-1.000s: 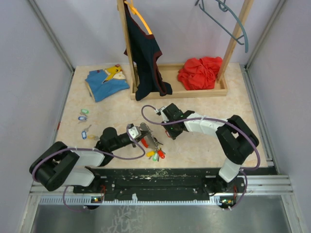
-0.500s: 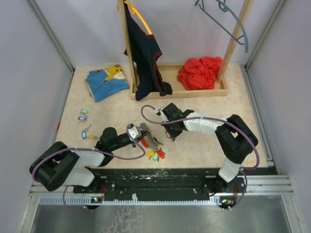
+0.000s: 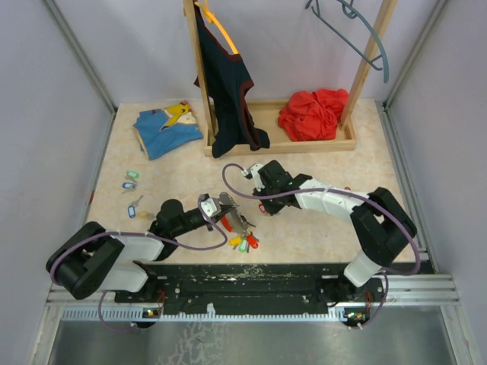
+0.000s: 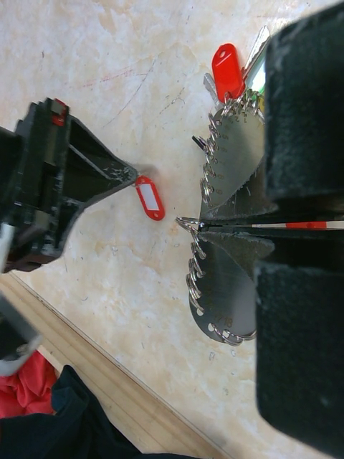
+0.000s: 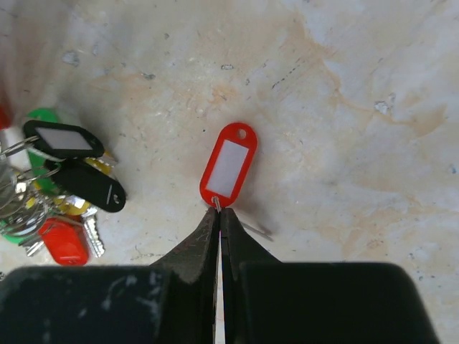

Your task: Put the keys on the keyring

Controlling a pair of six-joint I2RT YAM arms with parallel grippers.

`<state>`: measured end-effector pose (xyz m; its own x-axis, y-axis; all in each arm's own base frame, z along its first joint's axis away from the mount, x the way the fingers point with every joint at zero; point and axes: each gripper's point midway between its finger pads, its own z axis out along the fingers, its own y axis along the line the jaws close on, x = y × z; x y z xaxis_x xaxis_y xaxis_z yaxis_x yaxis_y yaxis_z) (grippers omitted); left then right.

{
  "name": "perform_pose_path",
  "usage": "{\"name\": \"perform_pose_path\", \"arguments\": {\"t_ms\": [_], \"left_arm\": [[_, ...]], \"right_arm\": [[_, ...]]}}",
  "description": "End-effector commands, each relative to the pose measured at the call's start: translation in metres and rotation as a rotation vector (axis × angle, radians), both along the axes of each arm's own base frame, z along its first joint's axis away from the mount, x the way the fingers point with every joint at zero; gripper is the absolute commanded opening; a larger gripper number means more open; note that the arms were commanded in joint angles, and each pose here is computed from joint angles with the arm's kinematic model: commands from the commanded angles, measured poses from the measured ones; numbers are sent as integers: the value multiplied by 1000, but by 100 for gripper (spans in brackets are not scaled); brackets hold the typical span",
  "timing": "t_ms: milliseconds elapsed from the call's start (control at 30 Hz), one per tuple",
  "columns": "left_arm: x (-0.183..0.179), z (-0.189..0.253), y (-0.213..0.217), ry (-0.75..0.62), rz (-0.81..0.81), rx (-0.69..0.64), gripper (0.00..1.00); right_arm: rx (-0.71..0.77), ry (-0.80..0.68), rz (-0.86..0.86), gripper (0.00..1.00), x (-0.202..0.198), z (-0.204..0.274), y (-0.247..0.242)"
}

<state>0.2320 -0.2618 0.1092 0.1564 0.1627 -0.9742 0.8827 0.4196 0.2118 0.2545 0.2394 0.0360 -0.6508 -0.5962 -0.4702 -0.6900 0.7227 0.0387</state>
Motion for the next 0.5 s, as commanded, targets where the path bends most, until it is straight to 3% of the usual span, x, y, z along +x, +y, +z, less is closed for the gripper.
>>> {"name": "perform_pose_path", "arguments": {"t_ms": [0, 467], "left_arm": [[3, 23, -3, -45, -1, -62, 0], [-8, 46, 11, -60, -72, -158, 0]], "right_arm": [[172, -208, 90, 0, 19, 51, 20], [510, -602, 273, 0, 20, 121, 48]]}}
